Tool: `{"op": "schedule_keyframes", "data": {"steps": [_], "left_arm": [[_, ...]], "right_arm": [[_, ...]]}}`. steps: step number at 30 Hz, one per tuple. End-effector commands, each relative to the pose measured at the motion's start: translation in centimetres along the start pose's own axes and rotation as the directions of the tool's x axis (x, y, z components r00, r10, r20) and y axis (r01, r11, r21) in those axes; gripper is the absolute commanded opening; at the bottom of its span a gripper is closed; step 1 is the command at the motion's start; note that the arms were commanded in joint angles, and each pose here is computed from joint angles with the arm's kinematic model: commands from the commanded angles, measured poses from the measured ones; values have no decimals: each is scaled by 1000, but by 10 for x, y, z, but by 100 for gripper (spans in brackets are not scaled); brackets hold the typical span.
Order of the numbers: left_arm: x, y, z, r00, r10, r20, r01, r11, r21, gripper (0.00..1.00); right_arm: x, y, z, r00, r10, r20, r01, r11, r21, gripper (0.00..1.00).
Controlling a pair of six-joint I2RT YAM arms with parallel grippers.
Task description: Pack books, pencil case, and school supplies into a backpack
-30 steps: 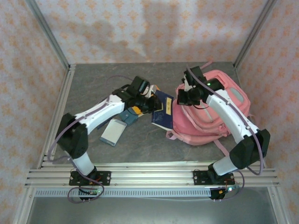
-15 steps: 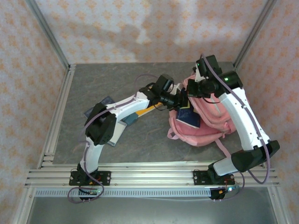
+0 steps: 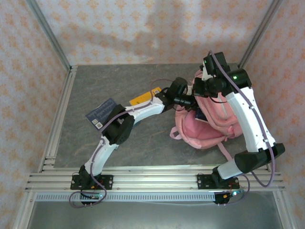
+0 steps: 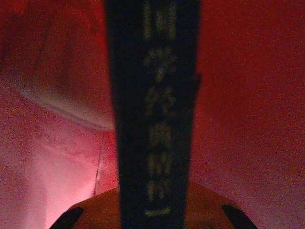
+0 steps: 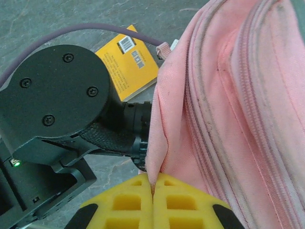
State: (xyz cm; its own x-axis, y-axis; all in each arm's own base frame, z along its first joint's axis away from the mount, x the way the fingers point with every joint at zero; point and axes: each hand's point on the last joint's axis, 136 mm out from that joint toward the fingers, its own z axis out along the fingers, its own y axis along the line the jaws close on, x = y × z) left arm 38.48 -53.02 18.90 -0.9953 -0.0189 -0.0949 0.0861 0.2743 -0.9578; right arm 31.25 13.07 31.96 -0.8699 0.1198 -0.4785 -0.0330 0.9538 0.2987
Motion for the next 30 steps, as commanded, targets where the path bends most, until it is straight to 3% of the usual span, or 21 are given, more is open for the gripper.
{"op": "schedule_keyframes", "data": {"steps": [1, 3, 5, 6, 12, 15, 20, 24, 30], "left_arm": [[-1, 12, 27, 999, 26, 38, -23, 997, -76, 26], [-2, 21, 40, 998, 26, 54, -20, 994, -110, 62], [-3, 19, 42, 998, 22, 66, -14, 993, -117, 77], [-1, 16, 40, 997, 34, 65, -26, 993, -118, 80], [-1, 6, -3, 990, 122, 64, -106, 969, -222, 83], [0, 25, -34, 992, 110, 60, -85, 941, -328, 83], [15, 48, -76, 996, 84, 26, -66, 911, -408, 83], [28, 46, -107, 995, 104, 8, -89, 889, -450, 83], [39, 48, -172, 990, 142, -16, -123, 791, -599, 78]], "right_arm": [[-14, 35, -27, 997, 6, 80, 7, 987, -159, 0], [-16, 32, -22, 995, 29, 98, -14, 988, -153, 0], [-17, 27, -17, 993, 42, 114, -27, 991, -132, 0], [-17, 23, -14, 992, 45, 118, -32, 993, -113, 0], [-18, 3, -6, 986, 49, 157, -46, 999, -21, 0], [-22, -17, -6, 979, 49, 196, -66, 995, 78, 0], [-26, -30, 0, 971, 59, 231, -90, 988, 129, 0], [-22, -36, 17, 974, 60, 217, -94, 984, 150, 0], [-4, -40, 66, 990, 66, 121, -85, 984, 154, 0]]}}
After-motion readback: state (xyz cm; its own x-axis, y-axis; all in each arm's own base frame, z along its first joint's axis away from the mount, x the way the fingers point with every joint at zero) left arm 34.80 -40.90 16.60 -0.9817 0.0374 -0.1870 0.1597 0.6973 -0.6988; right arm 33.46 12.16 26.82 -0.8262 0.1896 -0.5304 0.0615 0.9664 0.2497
